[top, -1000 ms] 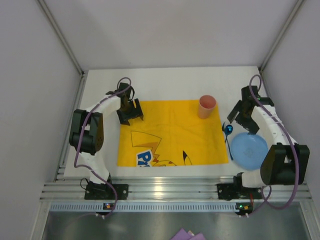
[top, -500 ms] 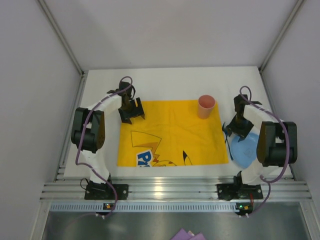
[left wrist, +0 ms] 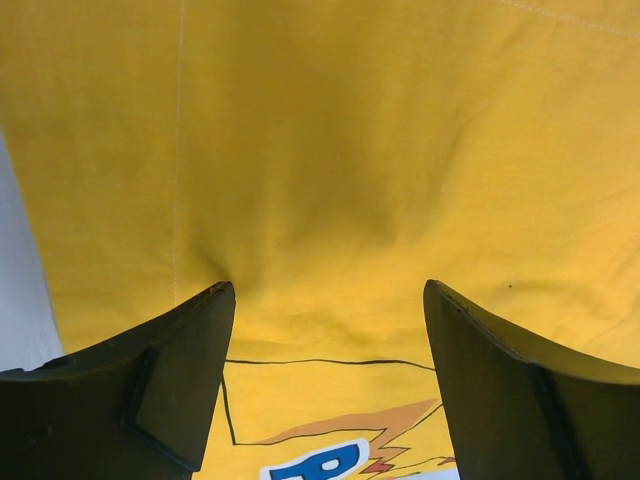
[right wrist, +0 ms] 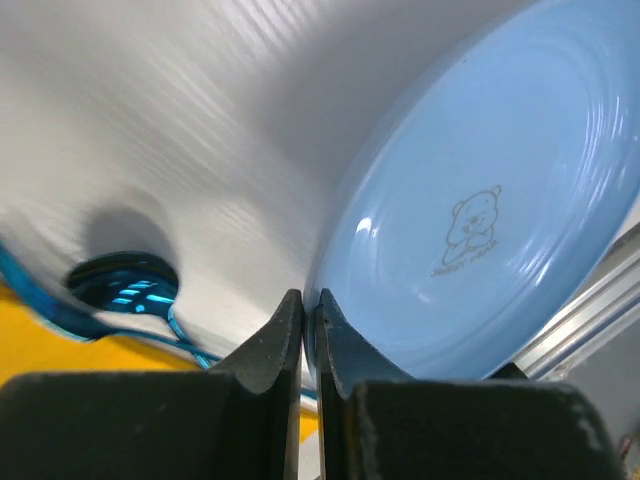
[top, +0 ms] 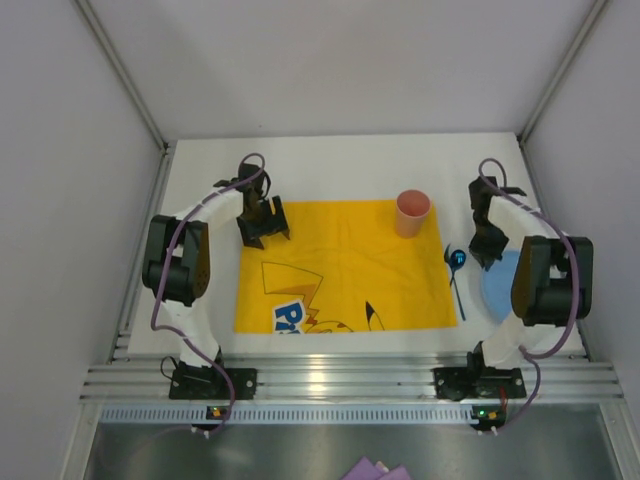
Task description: Set the dinner table for one person
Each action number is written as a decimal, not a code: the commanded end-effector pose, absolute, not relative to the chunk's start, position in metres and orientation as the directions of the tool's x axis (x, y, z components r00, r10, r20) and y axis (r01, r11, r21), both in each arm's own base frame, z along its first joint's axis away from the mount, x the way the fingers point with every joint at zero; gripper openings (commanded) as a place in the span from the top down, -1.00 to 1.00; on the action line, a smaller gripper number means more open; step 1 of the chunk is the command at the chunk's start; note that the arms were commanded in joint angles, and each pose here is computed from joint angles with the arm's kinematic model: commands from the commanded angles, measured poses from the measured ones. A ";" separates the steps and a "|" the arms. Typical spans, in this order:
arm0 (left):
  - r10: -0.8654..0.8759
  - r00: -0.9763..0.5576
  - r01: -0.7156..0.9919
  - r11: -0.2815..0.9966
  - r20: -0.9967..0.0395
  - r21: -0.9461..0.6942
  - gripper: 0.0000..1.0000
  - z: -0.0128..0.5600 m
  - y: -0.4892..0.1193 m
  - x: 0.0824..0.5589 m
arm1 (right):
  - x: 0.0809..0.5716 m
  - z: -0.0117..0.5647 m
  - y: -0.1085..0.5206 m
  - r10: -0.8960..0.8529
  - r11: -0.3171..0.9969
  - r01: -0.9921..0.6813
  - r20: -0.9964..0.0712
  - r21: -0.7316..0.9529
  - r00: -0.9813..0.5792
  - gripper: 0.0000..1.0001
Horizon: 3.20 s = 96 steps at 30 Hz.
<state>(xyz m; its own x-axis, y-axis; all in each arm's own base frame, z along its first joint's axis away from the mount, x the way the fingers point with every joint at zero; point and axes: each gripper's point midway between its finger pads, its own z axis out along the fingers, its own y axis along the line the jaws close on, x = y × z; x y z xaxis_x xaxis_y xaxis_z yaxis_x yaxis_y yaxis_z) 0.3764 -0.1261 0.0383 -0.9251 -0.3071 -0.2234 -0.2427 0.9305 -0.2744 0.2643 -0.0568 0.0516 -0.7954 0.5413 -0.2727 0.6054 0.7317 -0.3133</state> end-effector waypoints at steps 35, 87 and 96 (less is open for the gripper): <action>-0.493 -0.639 -0.429 0.866 -0.591 -0.259 -0.63 0.233 -0.033 0.219 | 0.301 0.064 0.397 -0.336 0.937 -0.346 -0.395 -0.049 -0.855 1.00; -0.384 -0.814 -0.192 0.886 -0.436 -0.423 -0.58 0.149 -0.132 0.345 | 0.261 -0.001 0.006 0.481 0.868 0.494 -0.168 -0.042 -0.860 0.39; -0.383 -0.815 -0.198 0.889 -0.434 -0.412 -0.58 0.150 -0.131 0.346 | 0.268 0.014 0.005 0.469 0.874 0.485 -0.205 -0.032 -0.859 0.89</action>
